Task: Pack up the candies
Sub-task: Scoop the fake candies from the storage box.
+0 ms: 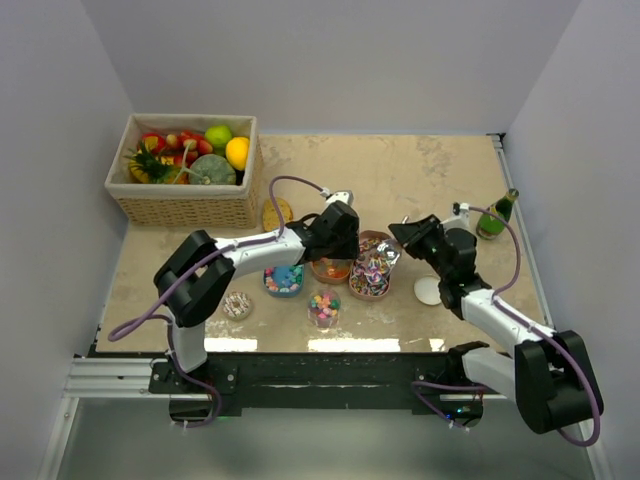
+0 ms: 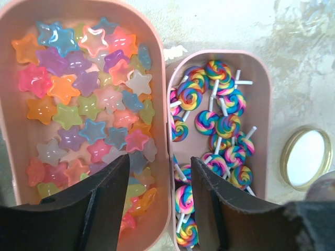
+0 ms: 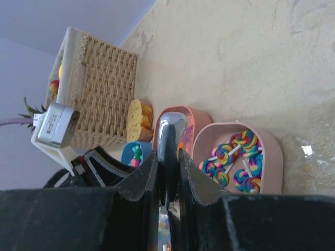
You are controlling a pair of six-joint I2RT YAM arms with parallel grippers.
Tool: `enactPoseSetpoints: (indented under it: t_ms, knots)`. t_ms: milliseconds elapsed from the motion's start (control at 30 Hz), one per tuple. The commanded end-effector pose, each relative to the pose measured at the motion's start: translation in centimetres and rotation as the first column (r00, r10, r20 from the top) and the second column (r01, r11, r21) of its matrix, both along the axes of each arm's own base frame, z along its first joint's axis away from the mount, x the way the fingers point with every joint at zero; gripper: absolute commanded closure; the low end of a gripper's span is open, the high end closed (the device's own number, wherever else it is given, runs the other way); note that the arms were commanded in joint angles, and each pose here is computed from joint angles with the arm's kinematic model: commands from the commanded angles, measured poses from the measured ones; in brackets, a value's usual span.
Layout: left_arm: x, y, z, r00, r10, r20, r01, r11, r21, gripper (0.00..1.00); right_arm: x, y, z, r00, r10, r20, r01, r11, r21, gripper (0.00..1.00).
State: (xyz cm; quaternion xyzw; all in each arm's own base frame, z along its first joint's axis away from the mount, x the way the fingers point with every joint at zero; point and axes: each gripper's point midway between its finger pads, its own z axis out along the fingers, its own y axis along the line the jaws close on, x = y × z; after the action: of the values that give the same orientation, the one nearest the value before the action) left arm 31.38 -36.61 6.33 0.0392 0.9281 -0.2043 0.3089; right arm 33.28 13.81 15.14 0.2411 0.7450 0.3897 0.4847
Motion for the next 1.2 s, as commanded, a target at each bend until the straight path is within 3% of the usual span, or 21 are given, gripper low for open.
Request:
enactPoseSetpoints:
  t_ms: [0, 300, 700, 1167]
  knots:
    - [1.2, 0.1, 4.3, 0.994, 0.0, 0.107, 0.005, 0.999, -0.049, 0.44, -1.6, 1.7, 1.3, 0.993, 0.106, 0.055, -0.11, 0.991, 0.077, 1.0]
    - [2.9, 3.8, 6.4, 0.985, 0.079, 0.154, -0.071, 0.996, -0.056, 0.4, -3.6, 4.3, 3.0, 0.979, 0.173, 0.109, -0.184, 0.977, 0.107, 1.0]
    - [4.1, 11.2, 7.4, 0.951, 0.245, 0.188, -0.243, 0.97, -0.034, 0.38, -3.4, 9.7, 3.8, 0.96, 0.24, 0.144, -0.248, 0.968, 0.045, 1.0]
    - [3.6, 13.9, 7.6, 0.929, 0.309, 0.203, -0.312, 0.95, -0.018, 0.38, -2.6, 13.6, 2.8, 0.956, 0.252, 0.152, -0.238, 0.966, -0.105, 1.0]
